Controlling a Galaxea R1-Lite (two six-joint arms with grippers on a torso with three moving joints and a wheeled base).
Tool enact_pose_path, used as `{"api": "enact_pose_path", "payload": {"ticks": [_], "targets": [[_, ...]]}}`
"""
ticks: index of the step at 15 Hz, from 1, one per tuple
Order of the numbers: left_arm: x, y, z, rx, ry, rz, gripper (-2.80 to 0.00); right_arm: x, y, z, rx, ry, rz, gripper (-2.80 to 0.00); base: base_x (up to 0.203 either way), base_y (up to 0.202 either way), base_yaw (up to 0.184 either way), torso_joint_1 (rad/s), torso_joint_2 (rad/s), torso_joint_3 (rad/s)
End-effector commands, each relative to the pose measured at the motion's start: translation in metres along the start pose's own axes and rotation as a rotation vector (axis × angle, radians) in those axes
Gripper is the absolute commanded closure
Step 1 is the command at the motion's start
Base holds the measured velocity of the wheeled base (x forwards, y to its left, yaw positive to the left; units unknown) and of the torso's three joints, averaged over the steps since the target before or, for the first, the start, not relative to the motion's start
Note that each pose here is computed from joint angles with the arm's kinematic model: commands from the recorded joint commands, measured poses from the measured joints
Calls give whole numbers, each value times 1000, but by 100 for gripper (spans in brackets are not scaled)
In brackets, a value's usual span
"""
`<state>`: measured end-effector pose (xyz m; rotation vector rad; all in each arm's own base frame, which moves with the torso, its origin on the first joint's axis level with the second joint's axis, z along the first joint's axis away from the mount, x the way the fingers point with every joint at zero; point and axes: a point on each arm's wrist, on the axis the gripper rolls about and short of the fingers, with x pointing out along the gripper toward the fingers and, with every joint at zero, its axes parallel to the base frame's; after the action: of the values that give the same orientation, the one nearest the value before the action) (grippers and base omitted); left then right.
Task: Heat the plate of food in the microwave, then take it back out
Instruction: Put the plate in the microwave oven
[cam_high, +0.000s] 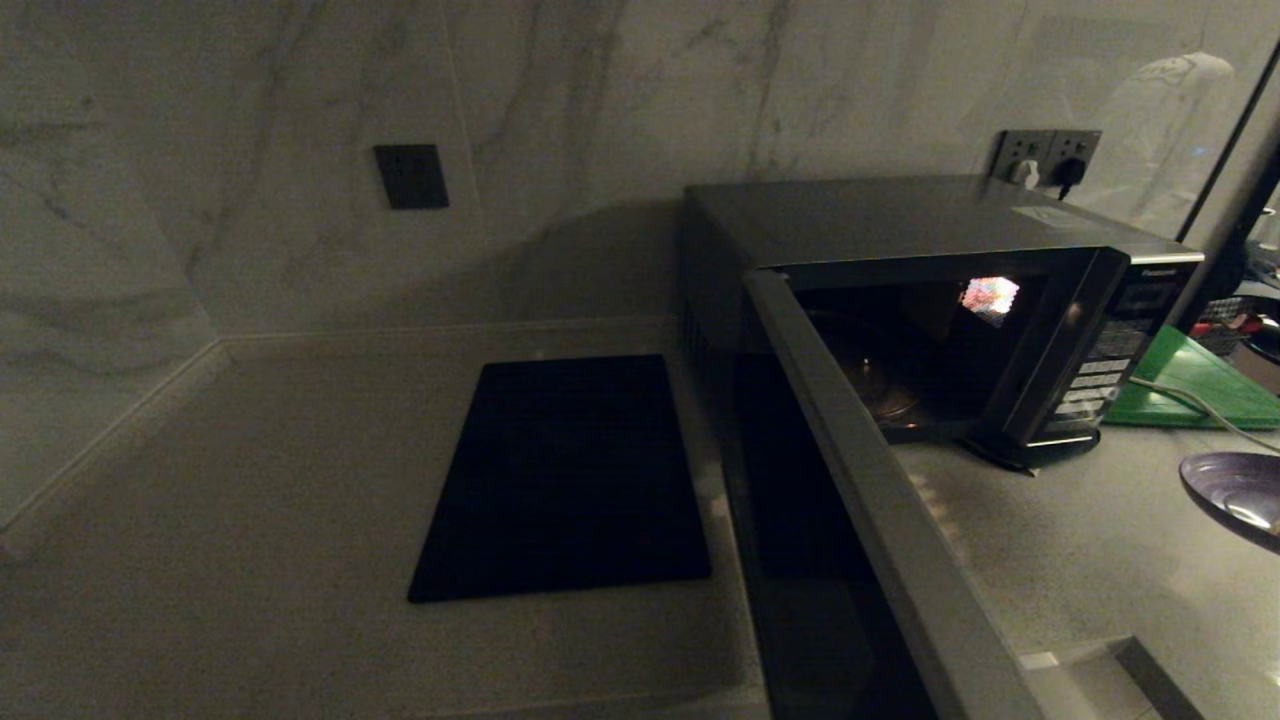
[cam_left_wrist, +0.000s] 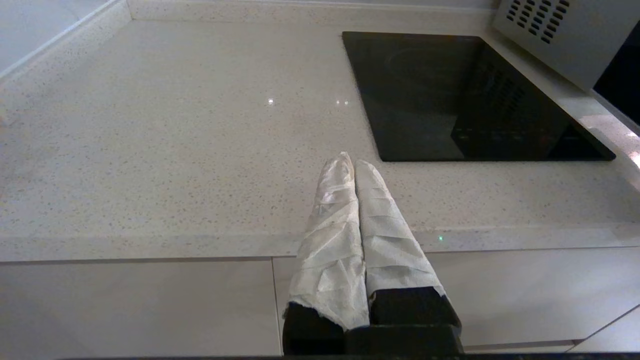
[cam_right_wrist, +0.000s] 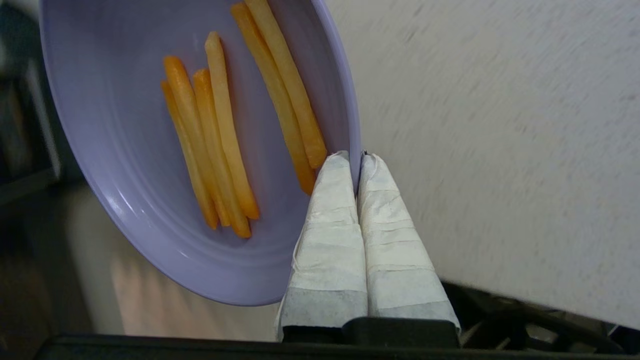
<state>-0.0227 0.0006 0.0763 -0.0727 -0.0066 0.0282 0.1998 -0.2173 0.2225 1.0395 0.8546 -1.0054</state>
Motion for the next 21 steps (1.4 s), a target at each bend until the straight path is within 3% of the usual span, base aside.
{"api": "enact_pose_path", "payload": {"ticks": [1,7,13,21], "targets": [[0,0,0,-1,-1,1,0,-21,6,-26,-64,-3,48,0,0,0,0,0,0,0],[0,0,0,-1,-1,1,0,-39,38,-84,-280,55,141,0,0,0,0,0,0,0],[0,0,0,-1,-1,1,0,-48,70,-144,-408,145,212,0,0,0,0,0,0,0],[0,0,0,-1,-1,1,0,-34,133,-193,-342,106,257,0,0,0,0,0,0,0]]}}
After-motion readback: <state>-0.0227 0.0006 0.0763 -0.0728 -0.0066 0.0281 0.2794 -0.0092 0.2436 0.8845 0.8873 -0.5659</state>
